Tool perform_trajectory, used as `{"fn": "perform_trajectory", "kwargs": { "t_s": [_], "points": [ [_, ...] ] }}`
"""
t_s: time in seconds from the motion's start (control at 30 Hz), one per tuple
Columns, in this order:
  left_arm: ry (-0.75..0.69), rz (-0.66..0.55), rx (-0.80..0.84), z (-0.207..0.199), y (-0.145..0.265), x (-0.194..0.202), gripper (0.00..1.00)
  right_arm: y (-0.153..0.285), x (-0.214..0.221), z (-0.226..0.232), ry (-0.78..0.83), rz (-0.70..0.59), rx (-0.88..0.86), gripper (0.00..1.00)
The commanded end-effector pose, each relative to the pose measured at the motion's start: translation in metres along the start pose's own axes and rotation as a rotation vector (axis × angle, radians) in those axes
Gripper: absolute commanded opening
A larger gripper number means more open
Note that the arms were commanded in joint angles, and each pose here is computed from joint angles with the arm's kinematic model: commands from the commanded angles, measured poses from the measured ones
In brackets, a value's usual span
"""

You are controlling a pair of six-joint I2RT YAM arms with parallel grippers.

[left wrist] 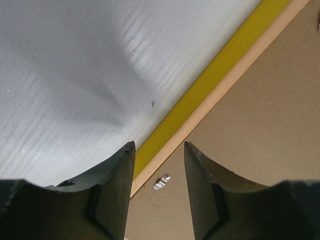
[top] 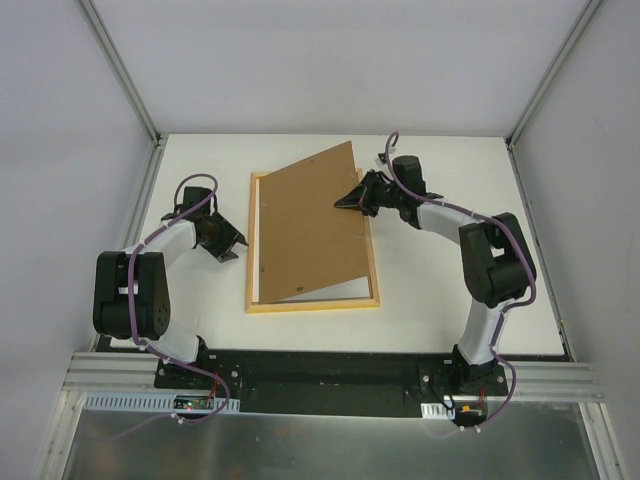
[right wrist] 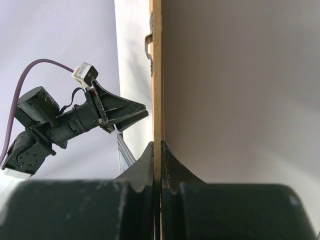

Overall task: Put the photo into the frame
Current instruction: Place the backboard on the frame body.

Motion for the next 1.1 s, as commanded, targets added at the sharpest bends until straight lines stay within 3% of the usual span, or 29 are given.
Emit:
{"fn": "perform_trajectory", "kwargs": {
  "t_s": [0.0, 1.07],
  "points": [
    [-0.024, 0.012, 0.006, 0.000, -0.001, 0.002, 0.43, -0.002, -0.014, 0.034, 0.071, -0.034, -0.111, 0.01],
    [-0.022, -0.002, -0.063, 0.013, -0.012, 0.006, 0.36, -0.019, 0.003, 0.019, 0.046, 0.001, -0.114, 0.00]
  ]
}}
Point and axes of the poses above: each gripper's point midway between its finger pads, its own y axis back along the fingers, its own z axis along the line the jaws close on, x = y × z, the point moved 3 cm from there along y, back along the fingers, and after that the axes turned 2 degrees about y, right-handed, at the moved point
